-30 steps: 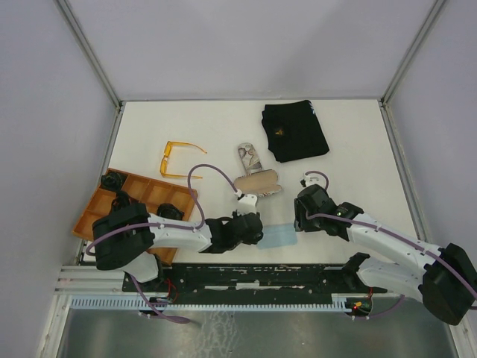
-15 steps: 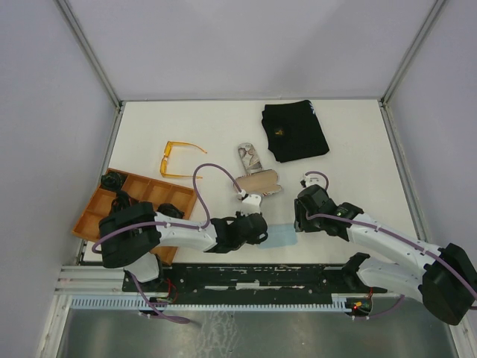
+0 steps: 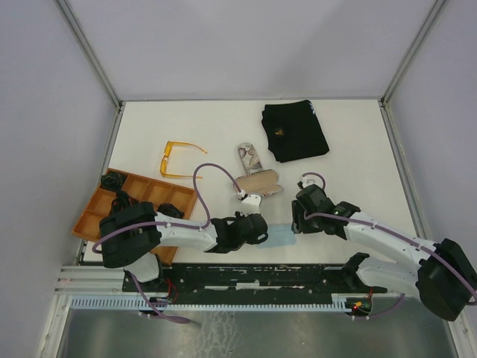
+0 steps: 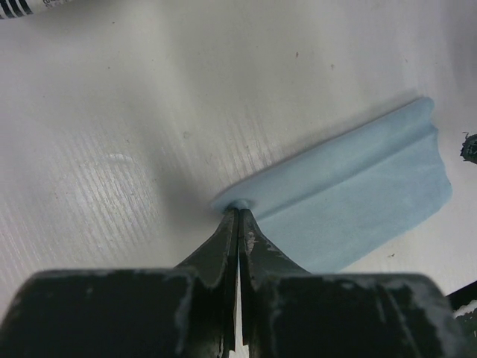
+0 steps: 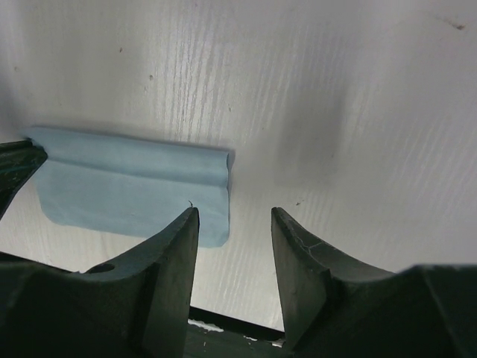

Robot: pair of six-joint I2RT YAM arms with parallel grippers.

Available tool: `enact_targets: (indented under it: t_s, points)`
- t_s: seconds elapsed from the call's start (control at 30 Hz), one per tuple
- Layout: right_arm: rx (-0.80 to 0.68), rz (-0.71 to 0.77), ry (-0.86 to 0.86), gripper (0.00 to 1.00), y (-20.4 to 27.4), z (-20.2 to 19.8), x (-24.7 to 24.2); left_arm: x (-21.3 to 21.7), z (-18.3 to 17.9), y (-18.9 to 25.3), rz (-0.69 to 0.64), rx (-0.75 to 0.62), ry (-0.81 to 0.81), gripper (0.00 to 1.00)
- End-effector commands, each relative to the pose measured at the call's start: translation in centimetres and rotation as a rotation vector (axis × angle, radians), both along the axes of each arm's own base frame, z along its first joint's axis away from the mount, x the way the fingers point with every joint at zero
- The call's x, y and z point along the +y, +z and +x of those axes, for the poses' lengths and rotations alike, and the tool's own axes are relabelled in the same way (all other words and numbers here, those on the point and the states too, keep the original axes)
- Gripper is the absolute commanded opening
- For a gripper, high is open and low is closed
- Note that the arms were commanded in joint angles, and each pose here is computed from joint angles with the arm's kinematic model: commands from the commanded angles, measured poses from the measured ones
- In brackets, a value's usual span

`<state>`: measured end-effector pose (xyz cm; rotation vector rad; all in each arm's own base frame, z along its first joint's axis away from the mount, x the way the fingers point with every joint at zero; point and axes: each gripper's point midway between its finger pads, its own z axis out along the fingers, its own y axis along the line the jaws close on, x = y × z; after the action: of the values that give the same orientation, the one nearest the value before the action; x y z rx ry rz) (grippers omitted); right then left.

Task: Organize the sunglasses
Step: Pick up the glasses cleaning cloth from the center of the board.

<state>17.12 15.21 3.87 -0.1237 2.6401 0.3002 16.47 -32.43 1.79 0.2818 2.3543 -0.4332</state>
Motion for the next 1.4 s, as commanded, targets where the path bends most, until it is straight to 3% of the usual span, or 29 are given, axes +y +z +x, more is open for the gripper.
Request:
enact_targets:
  t_s: [0.0,0.93,1.37]
  points:
    - [-0.012,0.046,0.019,0.51,0.0,0.8,1.4,0.4,0.1,0.4,-0.013,-0.012,0.04,0.03]
    - [0.052,0.071,0.008,0.3,-2.2,2.0,2.8,0.4,0.0,0.6,-0.025,-0.018,0.026,0.03]
    - [0.034,0.049,0.001,0.07,-1.6,1.9,2.0,-0.2,0.1,1.4,-0.05,-0.027,0.017,0.03]
